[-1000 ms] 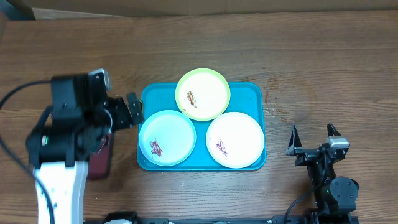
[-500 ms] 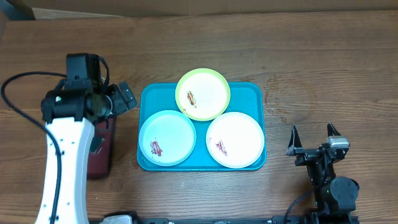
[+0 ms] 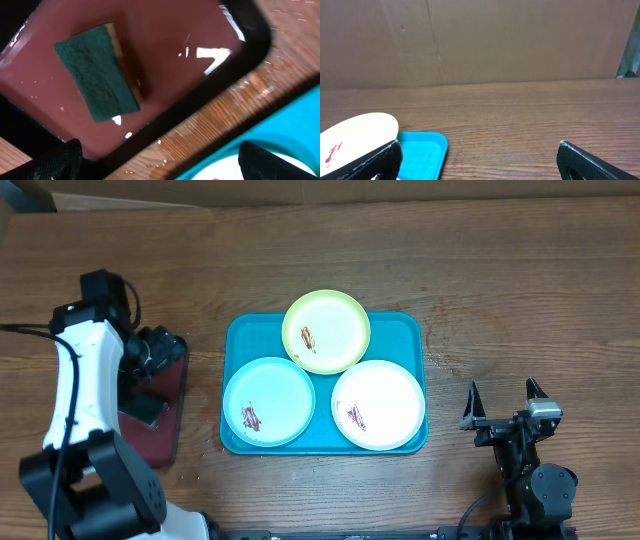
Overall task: Clean dirty plates on tray and stack at the side
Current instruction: 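Move the left gripper over the water tray and lower to the sponge, then grasp the green scrub sponge with the left gripper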
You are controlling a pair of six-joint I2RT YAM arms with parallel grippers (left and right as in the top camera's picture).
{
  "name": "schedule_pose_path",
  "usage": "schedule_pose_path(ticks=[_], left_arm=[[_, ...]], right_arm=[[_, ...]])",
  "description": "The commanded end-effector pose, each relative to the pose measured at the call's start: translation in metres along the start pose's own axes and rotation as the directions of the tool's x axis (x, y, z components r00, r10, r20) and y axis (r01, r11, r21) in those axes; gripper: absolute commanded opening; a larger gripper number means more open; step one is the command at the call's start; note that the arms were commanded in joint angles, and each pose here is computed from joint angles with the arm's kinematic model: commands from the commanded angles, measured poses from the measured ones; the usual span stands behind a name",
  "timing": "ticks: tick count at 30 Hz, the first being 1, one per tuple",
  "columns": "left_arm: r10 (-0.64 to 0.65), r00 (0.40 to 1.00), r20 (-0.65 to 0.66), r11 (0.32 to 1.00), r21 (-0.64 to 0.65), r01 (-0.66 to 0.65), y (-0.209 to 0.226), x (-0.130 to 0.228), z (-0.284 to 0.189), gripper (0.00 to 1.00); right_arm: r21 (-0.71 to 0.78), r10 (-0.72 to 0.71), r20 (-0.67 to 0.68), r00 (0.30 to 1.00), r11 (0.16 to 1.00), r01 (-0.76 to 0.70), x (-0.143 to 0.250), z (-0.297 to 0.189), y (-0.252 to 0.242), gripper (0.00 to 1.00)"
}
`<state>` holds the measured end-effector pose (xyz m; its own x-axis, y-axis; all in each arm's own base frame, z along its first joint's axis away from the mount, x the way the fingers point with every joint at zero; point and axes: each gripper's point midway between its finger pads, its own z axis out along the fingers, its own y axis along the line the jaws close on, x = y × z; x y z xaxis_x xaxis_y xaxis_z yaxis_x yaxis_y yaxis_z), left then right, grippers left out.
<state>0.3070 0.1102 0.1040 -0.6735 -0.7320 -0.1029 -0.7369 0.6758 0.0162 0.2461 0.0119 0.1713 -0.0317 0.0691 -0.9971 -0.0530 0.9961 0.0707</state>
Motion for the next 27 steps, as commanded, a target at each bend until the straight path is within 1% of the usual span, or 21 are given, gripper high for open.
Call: schedule_pose_path(ticks=[1, 8, 15, 18, 20, 27], left_arm=[[-0.065, 0.997, -0.042, 0.998, -0.027, 0.064, 0.012, -0.01, 0.018, 1.0], [-0.164, 0.969, -0.187, 0.986, -0.028, 0.162, 0.032, -0.007, 0.053, 1.0], [-0.346, 0.905, -0.248, 0.938, -0.095, 0.333, 0.06, 0.0, 0.06, 1.0], [-0.343, 0.904, -0.256, 0.939, -0.101, 0.328, 0.062, 0.004, 0.063, 1.0], [-0.319, 0.913, -0.255, 0.948, -0.093, 0.305, 0.061, 0.005, 0.068, 1.0], [-0.307, 0.927, -0.218, 0.951, -0.043, 0.305, 0.057, 0.007, 0.098, 1.0]], right_arm=[[0.007, 0.004, 0.004, 1.0, 1.0, -0.004, 0.002, 0.0, -0.002, 1.0], [0.007, 0.004, 0.004, 1.0, 1.0, -0.004, 0.002, 0.0, -0.002, 1.0], [0.007, 0.004, 0.004, 1.0, 1.0, -0.004, 0.002, 0.0, -0.002, 1.0], [0.007, 0.004, 0.004, 1.0, 1.0, -0.004, 0.002, 0.0, -0.002, 1.0], [0.007, 0.004, 0.004, 1.0, 1.0, -0.004, 0.002, 0.0, -0.002, 1.0], [0.007, 0.004, 0.004, 1.0, 1.0, -0.004, 0.002, 0.0, -0.002, 1.0]])
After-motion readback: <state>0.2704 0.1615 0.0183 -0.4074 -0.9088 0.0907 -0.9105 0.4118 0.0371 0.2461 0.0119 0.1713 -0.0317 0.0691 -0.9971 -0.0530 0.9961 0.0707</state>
